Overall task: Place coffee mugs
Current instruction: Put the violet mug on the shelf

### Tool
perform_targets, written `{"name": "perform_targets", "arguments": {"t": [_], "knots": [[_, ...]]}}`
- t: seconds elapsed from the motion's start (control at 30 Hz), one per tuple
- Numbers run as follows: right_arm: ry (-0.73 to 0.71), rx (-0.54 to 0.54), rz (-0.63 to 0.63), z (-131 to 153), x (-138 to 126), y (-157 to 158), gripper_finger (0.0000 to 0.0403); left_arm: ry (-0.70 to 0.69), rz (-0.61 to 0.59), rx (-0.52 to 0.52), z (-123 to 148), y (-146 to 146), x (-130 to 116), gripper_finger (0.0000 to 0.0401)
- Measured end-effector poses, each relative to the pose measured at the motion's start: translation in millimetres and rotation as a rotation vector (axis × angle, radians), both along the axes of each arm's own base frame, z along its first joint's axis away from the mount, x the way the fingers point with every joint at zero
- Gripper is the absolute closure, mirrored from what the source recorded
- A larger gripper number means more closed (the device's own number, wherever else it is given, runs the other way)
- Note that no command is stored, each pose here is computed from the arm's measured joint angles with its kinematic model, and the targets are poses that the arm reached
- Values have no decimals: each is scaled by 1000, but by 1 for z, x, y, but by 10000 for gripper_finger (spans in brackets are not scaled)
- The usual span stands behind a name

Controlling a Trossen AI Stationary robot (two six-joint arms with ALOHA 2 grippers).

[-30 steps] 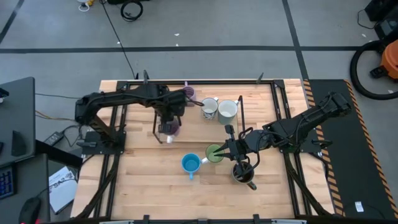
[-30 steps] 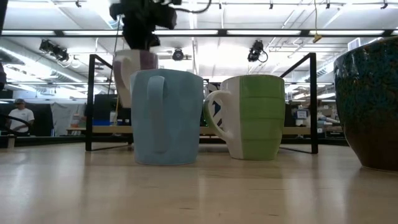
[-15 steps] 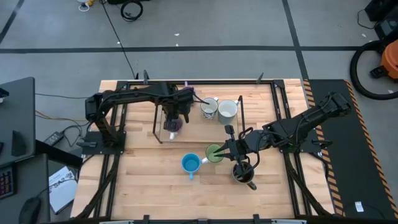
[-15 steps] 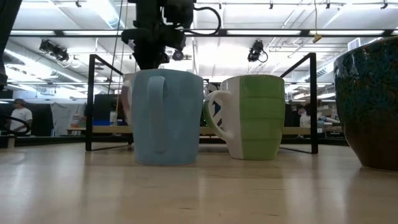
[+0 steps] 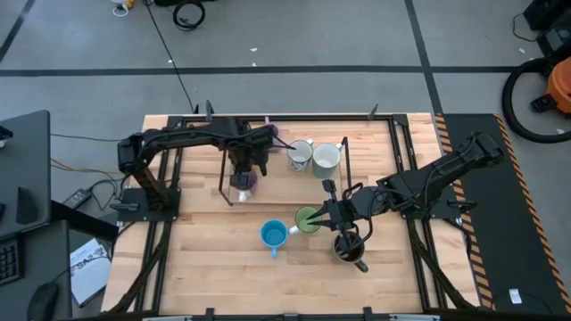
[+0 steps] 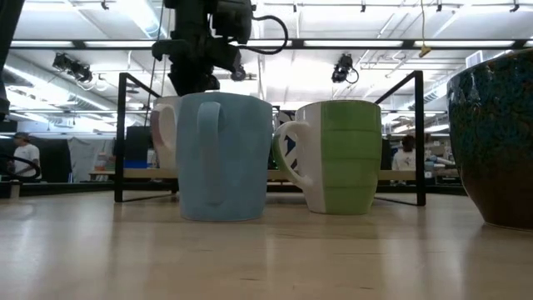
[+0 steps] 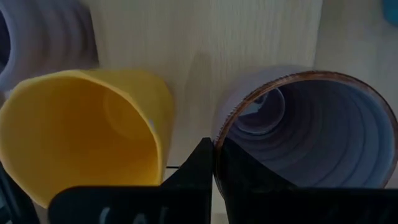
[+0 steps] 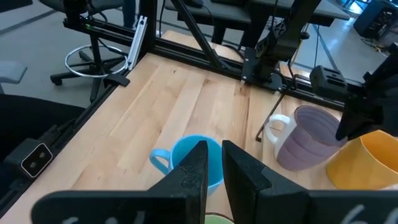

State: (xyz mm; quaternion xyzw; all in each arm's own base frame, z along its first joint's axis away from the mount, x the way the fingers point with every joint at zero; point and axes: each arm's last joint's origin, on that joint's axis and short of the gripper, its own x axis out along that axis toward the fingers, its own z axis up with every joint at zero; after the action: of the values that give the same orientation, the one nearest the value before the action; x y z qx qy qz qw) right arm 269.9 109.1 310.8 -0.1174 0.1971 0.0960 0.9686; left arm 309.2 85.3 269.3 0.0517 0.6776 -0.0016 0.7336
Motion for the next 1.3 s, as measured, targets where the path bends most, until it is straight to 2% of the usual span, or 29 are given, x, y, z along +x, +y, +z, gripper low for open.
{"name": "perform_targets", "arguments": {"t": [0.47,1.17,1.3], "knots": [[-11,3,0,1,0,0,351,22,22,-3,1,-1,-4,367],[-12,2,0,1,0,0,351,27,36,-6,1,-1,-4,362],[-12,2,0,1,0,0,351,27,40,-7,1,-1,-4,334]]}}
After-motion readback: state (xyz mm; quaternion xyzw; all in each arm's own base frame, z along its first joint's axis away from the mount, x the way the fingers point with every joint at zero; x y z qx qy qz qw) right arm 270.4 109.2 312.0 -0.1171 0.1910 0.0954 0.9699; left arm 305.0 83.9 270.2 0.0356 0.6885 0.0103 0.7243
